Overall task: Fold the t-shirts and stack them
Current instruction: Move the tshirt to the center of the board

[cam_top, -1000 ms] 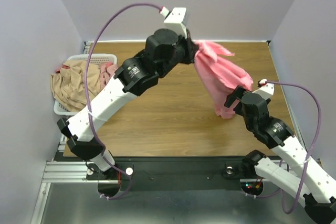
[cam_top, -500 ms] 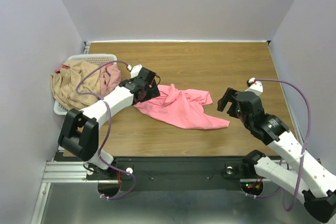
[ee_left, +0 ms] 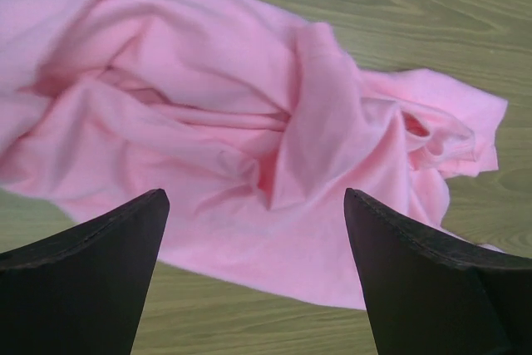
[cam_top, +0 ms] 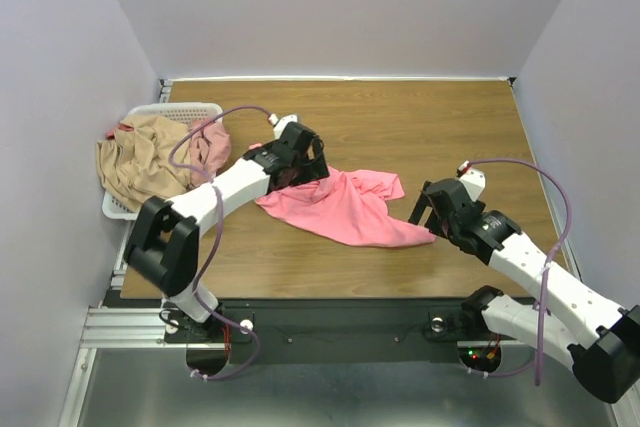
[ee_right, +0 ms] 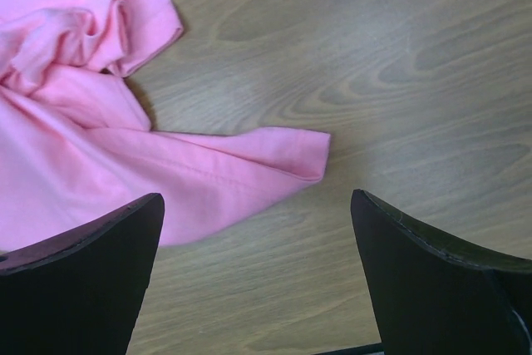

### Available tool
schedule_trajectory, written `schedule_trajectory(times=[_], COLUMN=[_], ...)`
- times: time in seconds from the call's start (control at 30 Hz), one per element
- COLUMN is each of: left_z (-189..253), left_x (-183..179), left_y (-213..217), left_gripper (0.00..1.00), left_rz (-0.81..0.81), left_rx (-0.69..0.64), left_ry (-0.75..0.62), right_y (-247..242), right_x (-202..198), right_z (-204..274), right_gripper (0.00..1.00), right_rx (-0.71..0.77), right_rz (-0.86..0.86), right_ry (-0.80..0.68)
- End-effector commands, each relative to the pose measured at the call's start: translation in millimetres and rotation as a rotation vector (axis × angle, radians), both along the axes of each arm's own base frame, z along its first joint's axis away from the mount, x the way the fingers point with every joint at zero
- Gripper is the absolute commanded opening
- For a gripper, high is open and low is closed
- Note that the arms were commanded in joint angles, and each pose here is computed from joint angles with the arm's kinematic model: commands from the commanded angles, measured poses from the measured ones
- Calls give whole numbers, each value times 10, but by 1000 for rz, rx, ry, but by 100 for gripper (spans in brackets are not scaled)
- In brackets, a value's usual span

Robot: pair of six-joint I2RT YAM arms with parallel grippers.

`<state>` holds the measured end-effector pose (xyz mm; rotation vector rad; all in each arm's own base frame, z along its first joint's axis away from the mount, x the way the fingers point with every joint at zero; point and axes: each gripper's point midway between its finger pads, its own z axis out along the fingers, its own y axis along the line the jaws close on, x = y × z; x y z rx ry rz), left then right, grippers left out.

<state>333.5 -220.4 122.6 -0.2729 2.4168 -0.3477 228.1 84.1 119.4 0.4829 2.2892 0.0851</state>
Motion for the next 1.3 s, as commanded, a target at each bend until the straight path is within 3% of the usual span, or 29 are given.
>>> schedule_trajectory(times=[0.0,0.2,0.4,0.63,0.73,0.97,1.07,1.17,1.27], left_z=[162,79,-117,-467,-520,-530,-448,-325,-205], left_x=[283,575,776,837,878,891,867,836,794], left_y=[-414,-689,-614,-655,-613,-570,-565,-564,-536], left_gripper=[98,98,98,87,76,23,8,2,2], left_rz=[-103,-136,-58,-39,6,38,44,40,44], left_rx=[-48,-32,75,114,134,140,127,114,106], left_ry=[-51,-43,-6,64,77,95,86,69,51], right_y=[-124,-197,-235,-174,-143,-37,26,65,22], right_x=[-22,-80,-63,-7,23,103,154,158,164], right_z=[-60,-235,-299,-324,-342,-413,-454,-530,-615], right_gripper=[100,100,100,100,100,100,100,98,96], right_rx=[-4,-8,-22,-17,-7,27,57,68,62], right_rz=[-108,-158,-195,-199,-206,-204,-207,-203,-238], right_ry=[-2,35,49,78,86,100,101,120,123])
